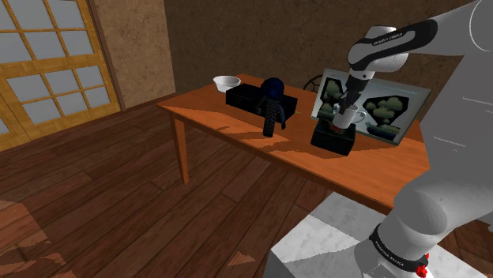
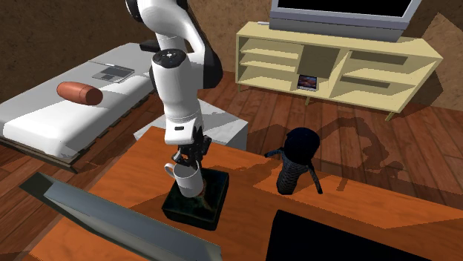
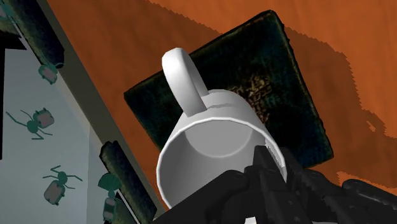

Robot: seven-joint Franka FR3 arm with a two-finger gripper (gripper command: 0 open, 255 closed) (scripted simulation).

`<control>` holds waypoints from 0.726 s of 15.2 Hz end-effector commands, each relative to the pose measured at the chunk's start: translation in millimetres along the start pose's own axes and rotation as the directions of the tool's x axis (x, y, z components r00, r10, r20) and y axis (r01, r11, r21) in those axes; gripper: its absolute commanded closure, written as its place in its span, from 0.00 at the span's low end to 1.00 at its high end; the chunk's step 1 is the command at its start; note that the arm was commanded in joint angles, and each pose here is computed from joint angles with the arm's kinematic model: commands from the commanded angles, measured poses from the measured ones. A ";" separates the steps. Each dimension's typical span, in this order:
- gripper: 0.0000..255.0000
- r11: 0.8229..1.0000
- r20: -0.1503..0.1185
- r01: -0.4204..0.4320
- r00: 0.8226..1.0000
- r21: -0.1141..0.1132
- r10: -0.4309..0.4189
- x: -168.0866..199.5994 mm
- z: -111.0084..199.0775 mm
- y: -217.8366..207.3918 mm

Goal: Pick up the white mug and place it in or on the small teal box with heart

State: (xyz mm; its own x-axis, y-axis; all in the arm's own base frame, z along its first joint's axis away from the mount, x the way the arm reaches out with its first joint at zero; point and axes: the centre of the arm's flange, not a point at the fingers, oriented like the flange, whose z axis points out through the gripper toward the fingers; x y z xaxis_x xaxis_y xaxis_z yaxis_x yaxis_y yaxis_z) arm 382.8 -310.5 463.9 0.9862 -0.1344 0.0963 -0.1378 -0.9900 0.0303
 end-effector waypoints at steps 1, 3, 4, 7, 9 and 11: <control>1.00 1.000 0.000 0.000 1.000 0.000 0.000 0.0 0.1 0.0; 0.00 1.000 0.000 0.000 1.000 0.000 0.000 0.0 0.1 0.0; 0.00 1.000 0.000 0.000 1.000 0.000 0.000 0.0 0.1 0.0; 0.00 1.000 0.000 0.000 1.000 0.000 0.000 0.0 0.1 0.0; 0.00 1.000 0.000 0.000 1.000 0.000 0.000 0.0 -13.1 0.0; 0.00 1.000 0.000 0.000 1.000 0.000 0.000 0.0 -39.5 0.0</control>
State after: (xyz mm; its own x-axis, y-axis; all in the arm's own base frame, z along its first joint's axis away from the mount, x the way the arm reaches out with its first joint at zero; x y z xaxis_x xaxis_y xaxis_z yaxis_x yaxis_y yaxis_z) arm 380.4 -309.3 490.8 0.9862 -0.1341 0.0974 -0.1377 -0.9900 0.0308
